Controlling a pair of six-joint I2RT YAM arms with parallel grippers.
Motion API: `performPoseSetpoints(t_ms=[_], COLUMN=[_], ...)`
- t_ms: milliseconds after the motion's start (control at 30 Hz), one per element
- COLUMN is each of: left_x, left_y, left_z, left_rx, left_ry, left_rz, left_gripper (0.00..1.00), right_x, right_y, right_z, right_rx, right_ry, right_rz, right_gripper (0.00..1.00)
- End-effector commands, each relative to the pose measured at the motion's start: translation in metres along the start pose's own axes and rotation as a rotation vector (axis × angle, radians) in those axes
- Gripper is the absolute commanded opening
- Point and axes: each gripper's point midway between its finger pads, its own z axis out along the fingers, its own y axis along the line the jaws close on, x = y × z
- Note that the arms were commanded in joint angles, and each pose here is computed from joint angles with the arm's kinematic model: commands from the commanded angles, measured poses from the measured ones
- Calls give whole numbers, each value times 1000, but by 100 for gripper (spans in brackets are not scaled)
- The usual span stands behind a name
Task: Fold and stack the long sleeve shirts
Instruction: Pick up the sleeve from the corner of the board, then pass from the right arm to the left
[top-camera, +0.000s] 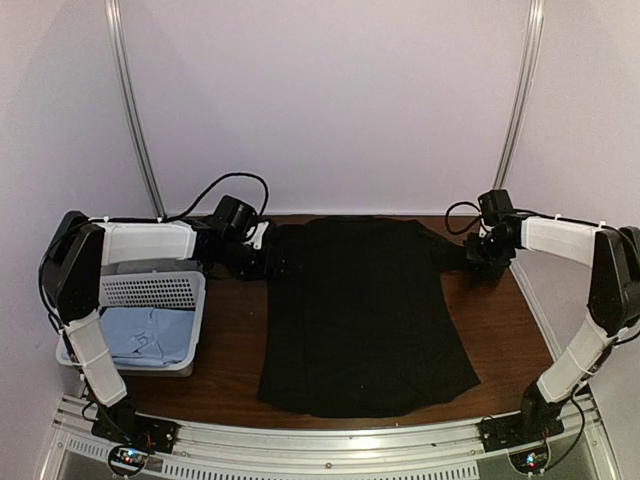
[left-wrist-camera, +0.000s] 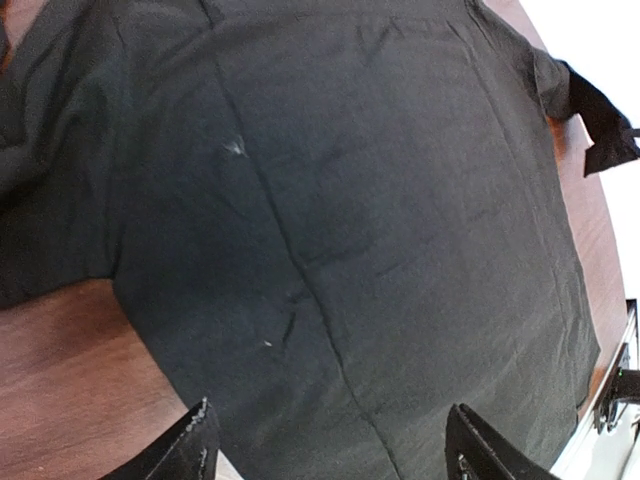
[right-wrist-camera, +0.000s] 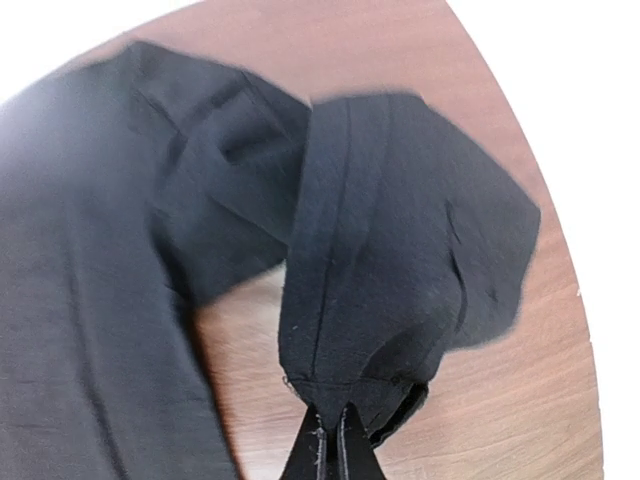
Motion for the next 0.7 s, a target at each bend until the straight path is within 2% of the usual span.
performPoseSetpoints(t_ms=[0, 200, 433, 667], left_x=[-40, -59, -67, -67], left_y=[1, 7, -14, -55], left_z=[-23, -30, -26, -26], left_rx=[-31, -37, 70, 178], left_ry=[-114, -151, -163, -178], left_rz=[-4, -13, -9, 72], left_gripper=[79, 79, 79, 80], right_x=[-24, -55, -109, -101], right_y=[12, 41, 87, 153], right_z=[-28, -62, -120, -137], right_rx=[-78, -241, -491, -747], right_ry=[-49, -116, -238, -205], right_rz=[-7, -31, -44, -22], right_gripper=[0, 0, 0, 0])
